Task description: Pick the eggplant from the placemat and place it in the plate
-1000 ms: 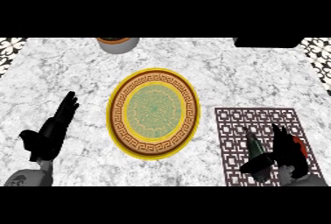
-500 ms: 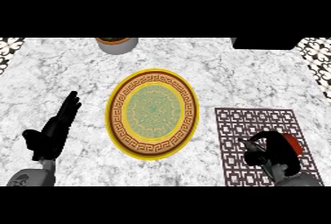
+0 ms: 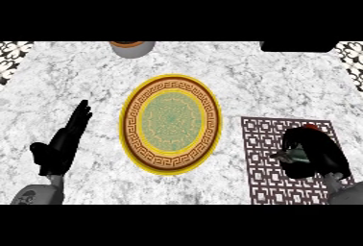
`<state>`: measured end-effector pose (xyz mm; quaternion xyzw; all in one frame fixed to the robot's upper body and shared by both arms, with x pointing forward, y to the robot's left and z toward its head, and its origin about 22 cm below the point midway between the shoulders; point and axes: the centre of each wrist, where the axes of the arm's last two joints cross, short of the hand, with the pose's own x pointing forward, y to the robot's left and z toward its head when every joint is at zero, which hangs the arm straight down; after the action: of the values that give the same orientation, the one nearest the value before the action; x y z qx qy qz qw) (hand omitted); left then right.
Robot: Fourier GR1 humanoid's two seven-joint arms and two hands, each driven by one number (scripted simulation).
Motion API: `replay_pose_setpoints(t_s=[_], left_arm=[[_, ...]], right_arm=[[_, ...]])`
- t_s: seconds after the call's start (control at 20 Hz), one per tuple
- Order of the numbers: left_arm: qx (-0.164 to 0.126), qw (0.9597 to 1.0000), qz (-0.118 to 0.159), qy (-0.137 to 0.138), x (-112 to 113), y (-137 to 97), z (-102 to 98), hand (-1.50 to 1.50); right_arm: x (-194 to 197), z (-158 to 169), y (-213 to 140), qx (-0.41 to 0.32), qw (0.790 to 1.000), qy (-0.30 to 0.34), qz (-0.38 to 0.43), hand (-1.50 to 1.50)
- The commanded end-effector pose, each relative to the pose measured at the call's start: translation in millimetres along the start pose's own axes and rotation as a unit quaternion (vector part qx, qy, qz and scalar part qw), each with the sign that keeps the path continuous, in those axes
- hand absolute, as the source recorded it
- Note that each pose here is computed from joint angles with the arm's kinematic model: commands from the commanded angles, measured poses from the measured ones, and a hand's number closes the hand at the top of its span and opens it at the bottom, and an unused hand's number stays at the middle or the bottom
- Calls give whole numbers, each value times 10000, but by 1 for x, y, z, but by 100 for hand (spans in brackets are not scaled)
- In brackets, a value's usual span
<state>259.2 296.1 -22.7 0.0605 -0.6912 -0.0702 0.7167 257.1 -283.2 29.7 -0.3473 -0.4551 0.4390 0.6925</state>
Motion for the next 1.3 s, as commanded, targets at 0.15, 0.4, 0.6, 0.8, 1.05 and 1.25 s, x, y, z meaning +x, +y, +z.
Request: replay_pose_setpoints(t_s=[0.15,0.4,0.6,0.8,1.05,1.25], left_arm=[[84,10000,-38,13,-8,5,10,0],[114,9998,-131,115,-5,14,20,0],[168,9998,-47,87,-5,16,9,0],[96,9998,-84,161,5,7,8,0],[115,9999,-10,103,3,22,3,0],[26,10000,-14,75,-4,5,17,0]], right_arm=[[-35,-7,-31,-942,9789,-1787,297,150],[-23,14,-66,-1221,9672,-2220,151,150],[-18,15,-83,-1588,9559,-2467,85,150],[9,35,-106,-2367,9288,-2822,-407,150],[39,62,-109,-2406,9202,-3040,-542,150],[68,58,-127,-2284,9191,-3148,-635,150]])
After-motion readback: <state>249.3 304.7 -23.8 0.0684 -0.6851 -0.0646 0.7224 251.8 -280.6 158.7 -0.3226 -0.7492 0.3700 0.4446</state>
